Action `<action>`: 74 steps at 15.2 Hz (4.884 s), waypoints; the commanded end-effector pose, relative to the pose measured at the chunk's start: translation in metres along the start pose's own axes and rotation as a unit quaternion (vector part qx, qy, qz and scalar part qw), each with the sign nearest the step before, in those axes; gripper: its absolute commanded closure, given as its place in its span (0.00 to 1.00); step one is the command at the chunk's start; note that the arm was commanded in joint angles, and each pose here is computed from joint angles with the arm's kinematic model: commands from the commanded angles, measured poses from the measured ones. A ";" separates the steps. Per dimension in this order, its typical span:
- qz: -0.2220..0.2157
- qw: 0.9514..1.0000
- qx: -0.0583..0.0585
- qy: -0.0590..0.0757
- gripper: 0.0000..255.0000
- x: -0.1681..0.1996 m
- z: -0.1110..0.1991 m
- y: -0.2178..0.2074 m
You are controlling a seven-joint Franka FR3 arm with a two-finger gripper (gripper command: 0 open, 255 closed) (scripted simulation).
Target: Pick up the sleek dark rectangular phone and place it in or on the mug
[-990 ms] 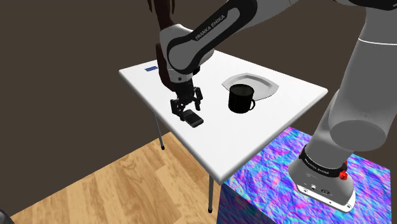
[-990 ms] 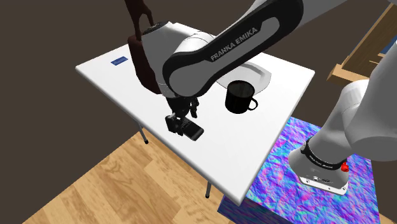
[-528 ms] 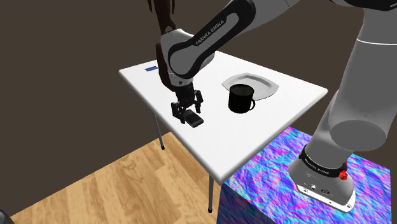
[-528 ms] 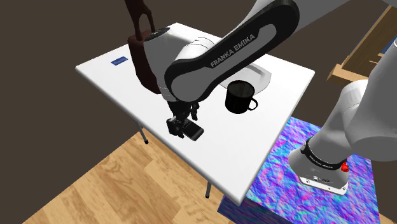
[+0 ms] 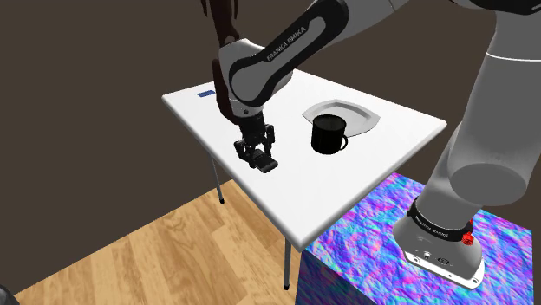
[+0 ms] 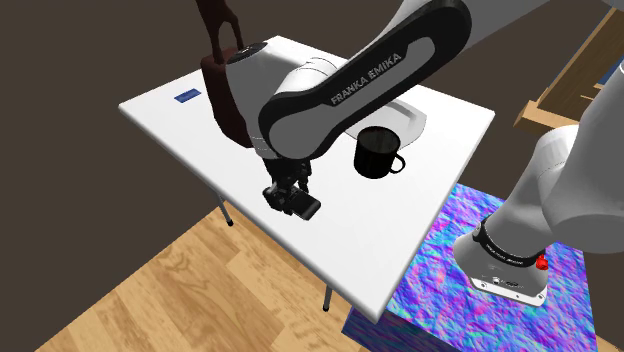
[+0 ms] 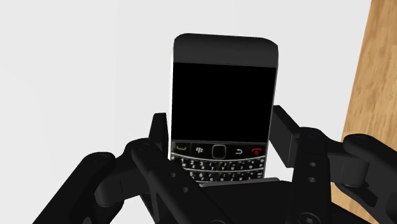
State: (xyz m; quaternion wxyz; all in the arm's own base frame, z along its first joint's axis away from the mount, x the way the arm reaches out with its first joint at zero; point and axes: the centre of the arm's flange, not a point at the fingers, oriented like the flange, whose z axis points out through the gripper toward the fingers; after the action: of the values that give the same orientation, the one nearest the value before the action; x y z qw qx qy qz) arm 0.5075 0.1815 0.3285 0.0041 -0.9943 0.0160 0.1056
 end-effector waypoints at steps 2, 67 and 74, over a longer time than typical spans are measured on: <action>-0.001 1.000 0.000 -0.001 1.00 0.000 0.001 -0.001; -0.001 1.000 0.000 -0.001 1.00 -0.148 -0.086 0.202; -0.001 1.000 0.000 -0.001 1.00 -0.145 -0.074 0.202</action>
State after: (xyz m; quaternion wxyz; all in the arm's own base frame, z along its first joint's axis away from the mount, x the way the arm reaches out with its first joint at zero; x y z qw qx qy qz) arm 0.3744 -0.0169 0.4309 0.0042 -0.9942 0.0153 0.1064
